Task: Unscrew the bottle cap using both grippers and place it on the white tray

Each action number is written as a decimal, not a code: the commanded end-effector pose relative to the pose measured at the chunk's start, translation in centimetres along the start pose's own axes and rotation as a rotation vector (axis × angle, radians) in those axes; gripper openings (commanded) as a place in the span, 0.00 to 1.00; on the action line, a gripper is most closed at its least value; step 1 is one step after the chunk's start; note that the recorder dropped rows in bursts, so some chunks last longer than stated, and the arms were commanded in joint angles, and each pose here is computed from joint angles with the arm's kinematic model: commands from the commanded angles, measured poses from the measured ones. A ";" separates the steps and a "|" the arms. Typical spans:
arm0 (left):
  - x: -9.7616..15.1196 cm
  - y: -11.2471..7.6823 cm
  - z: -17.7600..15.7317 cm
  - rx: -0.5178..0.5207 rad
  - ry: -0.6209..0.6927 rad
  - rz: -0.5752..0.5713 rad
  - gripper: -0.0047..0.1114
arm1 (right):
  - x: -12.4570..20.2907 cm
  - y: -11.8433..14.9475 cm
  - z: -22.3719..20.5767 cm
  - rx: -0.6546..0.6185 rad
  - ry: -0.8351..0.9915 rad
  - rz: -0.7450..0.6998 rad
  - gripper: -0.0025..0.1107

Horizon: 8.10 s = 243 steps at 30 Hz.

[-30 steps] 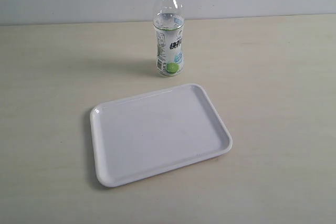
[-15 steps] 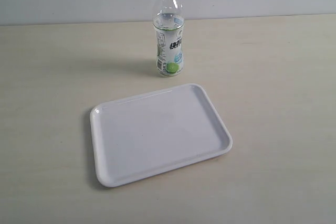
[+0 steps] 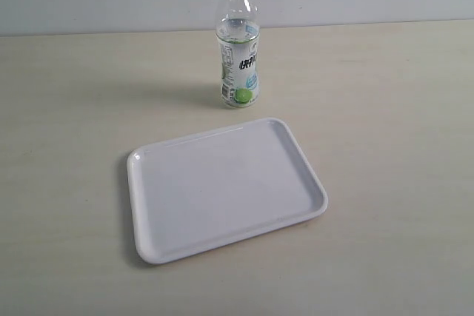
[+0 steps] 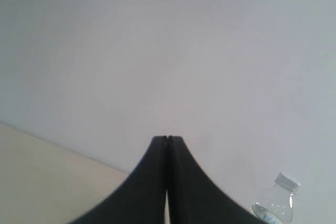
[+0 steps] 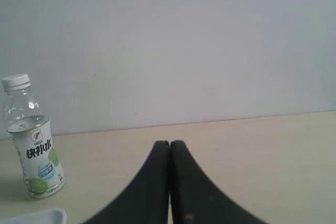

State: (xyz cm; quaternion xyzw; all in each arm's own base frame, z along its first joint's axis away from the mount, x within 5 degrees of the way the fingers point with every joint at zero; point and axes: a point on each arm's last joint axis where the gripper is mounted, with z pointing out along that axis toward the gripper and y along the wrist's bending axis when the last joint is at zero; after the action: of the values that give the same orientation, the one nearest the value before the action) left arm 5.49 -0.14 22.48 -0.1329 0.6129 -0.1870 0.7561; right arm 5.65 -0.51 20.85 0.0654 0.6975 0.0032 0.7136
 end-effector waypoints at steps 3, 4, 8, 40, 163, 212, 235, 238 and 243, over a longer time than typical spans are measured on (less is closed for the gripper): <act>-0.7 -0.4 0.1 0.037 -0.079 0.105 0.04 | 0.1 0.0 0.0 0.006 -0.007 0.003 0.02; -0.6 -0.3 0.2 0.028 -0.058 0.105 0.04 | 0.1 0.0 0.0 0.006 -0.007 0.003 0.02; -0.2 -0.1 1.0 0.007 -0.011 0.106 0.04 | 0.1 0.0 0.0 0.006 -0.007 0.003 0.02; 5.0 -3.5 18.4 0.555 0.242 0.257 0.04 | 0.1 0.0 0.0 0.006 -0.007 0.003 0.02; 11.7 0.8 30.8 0.620 0.383 0.118 0.04 | 5.0 -3.5 29.0 -0.213 0.798 -0.340 0.02; 11.9 0.7 30.6 0.644 0.404 0.139 0.04 | 3.2 -7.3 30.3 -0.243 0.058 -0.014 0.02; 12.1 0.9 30.6 0.630 0.420 0.173 0.04 | 14.5 4.9 31.6 -0.643 0.171 -0.354 0.66; 12.1 0.9 30.6 0.630 0.420 0.173 0.04 | 14.6 5.0 31.8 -0.612 0.188 -0.274 0.67; 12.1 0.9 30.7 0.626 0.413 0.178 0.04 | 14.7 5.3 31.8 -0.657 0.194 -0.276 0.67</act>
State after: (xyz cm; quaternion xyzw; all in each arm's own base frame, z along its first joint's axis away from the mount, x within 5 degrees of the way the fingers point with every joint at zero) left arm 37.72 -5.47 17.60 0.1963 0.6783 -0.3256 0.6288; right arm 38.06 3.06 7.28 -0.2538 0.7303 0.1246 0.6218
